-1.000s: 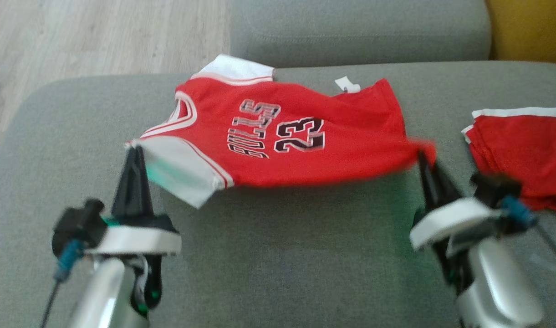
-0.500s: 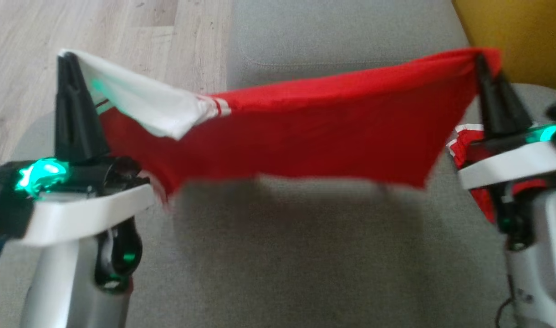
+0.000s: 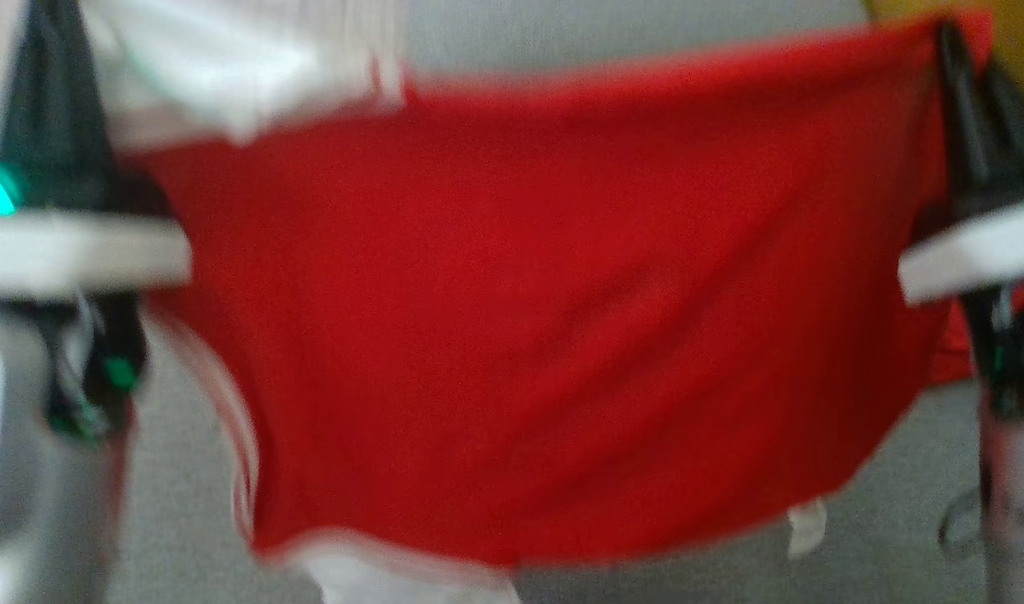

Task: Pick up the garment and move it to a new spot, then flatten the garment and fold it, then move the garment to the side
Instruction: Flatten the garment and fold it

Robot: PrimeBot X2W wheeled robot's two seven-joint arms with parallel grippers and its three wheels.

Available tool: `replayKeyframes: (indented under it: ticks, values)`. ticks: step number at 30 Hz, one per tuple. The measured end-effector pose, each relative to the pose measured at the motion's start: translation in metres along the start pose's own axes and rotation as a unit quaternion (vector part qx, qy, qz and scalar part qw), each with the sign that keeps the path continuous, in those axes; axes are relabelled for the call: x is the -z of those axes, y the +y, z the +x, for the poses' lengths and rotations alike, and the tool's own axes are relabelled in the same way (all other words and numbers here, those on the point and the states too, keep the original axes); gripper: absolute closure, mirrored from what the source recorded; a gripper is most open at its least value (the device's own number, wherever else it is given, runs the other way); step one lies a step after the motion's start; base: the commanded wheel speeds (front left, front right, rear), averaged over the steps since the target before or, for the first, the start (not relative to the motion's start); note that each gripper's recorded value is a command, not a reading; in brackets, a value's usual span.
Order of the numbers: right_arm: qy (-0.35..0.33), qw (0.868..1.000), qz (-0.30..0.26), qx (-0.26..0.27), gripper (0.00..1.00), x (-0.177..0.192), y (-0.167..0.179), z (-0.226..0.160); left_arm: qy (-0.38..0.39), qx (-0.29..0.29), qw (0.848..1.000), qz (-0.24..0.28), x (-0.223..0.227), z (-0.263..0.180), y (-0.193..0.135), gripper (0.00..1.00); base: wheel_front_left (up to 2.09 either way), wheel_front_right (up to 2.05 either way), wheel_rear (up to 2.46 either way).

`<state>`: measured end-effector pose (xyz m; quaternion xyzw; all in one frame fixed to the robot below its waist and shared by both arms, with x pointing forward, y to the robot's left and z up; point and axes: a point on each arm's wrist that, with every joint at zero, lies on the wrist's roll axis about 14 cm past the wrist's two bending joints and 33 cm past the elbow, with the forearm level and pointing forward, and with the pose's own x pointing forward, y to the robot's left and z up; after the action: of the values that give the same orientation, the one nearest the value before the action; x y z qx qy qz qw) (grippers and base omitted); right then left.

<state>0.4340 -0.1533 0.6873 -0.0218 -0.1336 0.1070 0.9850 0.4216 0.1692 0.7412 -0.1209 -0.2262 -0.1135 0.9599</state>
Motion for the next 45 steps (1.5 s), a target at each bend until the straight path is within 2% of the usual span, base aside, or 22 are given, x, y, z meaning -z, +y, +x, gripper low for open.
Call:
replayKeyframes:
  ticks: [3, 4, 7, 13, 15, 18, 24, 28, 31, 38, 42, 45]
  values:
    - [0.013, 1.0, -0.006, -0.006, 1.0, 0.007, -0.009, 0.049, 0.021, 0.005, 1.0, 0.02, 0.015, 0.047, 0.018, 1.0, 0.0, 0.0, 0.0]
    - [0.013, 1.0, -0.006, -0.006, 1.0, 0.007, -0.009, 0.049, 0.021, 0.005, 1.0, 0.02, 0.015, 0.047, 0.018, 1.0, 0.0, 0.0, 0.0]
    - [0.006, 1.0, -0.002, -0.005, 1.0, 0.004, -0.021, 0.103, 0.026, -0.004, 0.999, 0.034, 0.026, 0.096, 0.039, 1.0, 0.0, 0.0, 0.0]
    - [-0.055, 0.998, -0.036, 0.006, 1.0, -0.005, -0.037, 0.184, -0.019, -0.04, 0.995, 0.085, 0.029, 0.163, 0.082, 1.0, 0.0, 0.0, 0.0]
    - [-0.058, 0.998, -0.039, 0.01, 1.0, 0.005, -0.039, 0.2, -0.026, -0.046, 0.995, 0.087, 0.034, 0.172, 0.092, 1.0, 0.0, 0.0, 0.0]
    - [-0.024, 0.999, -0.029, 0.005, 1.0, 0.044, -0.031, 0.209, -0.005, -0.049, 0.994, 0.098, 0.056, 0.17, 0.104, 1.0, 0.0, 0.0, 0.0]
    - [0.094, 0.994, -0.037, -0.029, 1.0, 0.136, -0.007, 0.192, 0.084, -0.06, 0.988, 0.111, 0.121, 0.134, 0.124, 1.0, 0.0, 0.0, 0.0]
    - [0.196, 0.979, -0.044, -0.044, 1.0, 0.206, -0.001, 0.152, 0.171, -0.059, 0.977, 0.111, 0.183, 0.083, 0.125, 1.0, 0.0, 0.0, 0.0]
    - [0.259, 0.963, -0.05, -0.051, 1.0, 0.241, -0.003, 0.119, 0.226, -0.054, 0.966, 0.112, 0.217, 0.039, 0.125, 1.0, 0.0, 0.0, 0.0]
    - [0.361, 0.926, -0.076, -0.08, 1.0, 0.274, 0.001, 0.056, 0.306, -0.001, 0.944, 0.123, 0.251, -0.044, 0.099, 1.0, 0.0, 0.0, 0.0]
    - [0.403, 0.907, -0.077, -0.099, 1.0, 0.276, 0.006, 0.018, 0.358, 0.029, 0.916, 0.178, 0.253, -0.095, 0.106, 1.0, 0.0, 0.0, 0.0]
    - [0.416, 0.9, -0.071, -0.11, 1.0, 0.268, 0.007, -0.004, 0.373, 0.041, 0.909, 0.183, 0.248, -0.118, 0.099, 1.0, 0.0, 0.0, 0.0]
